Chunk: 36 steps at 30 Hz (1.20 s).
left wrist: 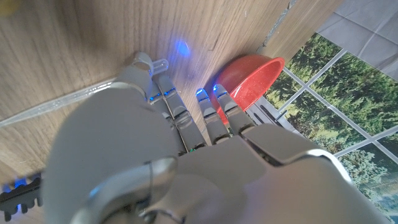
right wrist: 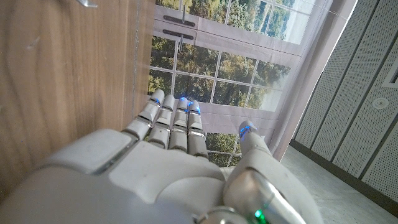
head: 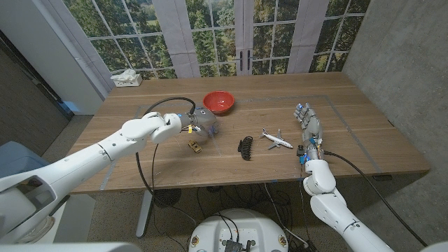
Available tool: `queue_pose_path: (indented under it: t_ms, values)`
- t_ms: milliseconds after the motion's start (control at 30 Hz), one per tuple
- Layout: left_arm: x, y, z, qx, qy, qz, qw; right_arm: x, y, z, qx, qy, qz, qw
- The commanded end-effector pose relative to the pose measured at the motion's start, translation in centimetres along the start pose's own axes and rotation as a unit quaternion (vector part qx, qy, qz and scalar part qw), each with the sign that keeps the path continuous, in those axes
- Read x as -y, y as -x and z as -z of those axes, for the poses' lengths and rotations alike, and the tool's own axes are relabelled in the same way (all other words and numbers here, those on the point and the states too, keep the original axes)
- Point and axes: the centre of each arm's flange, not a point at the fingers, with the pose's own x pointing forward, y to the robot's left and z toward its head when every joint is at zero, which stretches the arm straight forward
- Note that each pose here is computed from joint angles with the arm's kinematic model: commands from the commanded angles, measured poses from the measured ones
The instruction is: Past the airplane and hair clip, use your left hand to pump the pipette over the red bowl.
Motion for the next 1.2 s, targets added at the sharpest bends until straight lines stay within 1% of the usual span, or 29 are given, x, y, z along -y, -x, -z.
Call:
queue_pose_path:
  t_ms: [33,300,500,800,1200]
  values:
    - [0.5,-0.1,-0.3,-0.002,-0.009,0.000,1.000,0.3,-0.2,-0.2,0.004,0.010,0.004,0.9999]
    - [0.5,-0.2,-0.4,-0.005,-0.011,-0.004,1.000,0.4,-0.3,-0.3,0.004,0.015,0.001,0.9999]
    - [0.3,-0.1,-0.4,-0.014,-0.020,-0.027,0.999,0.6,-0.3,-0.3,0.004,0.011,0.004,0.9999]
    - [-0.9,0.0,0.1,-0.038,-0.026,-0.064,0.997,0.7,-0.2,-0.4,0.004,0.011,0.009,0.9999]
    - [-1.9,0.3,0.7,-0.067,-0.016,-0.092,0.993,0.7,0.3,-0.7,0.002,0.026,0.016,0.9995]
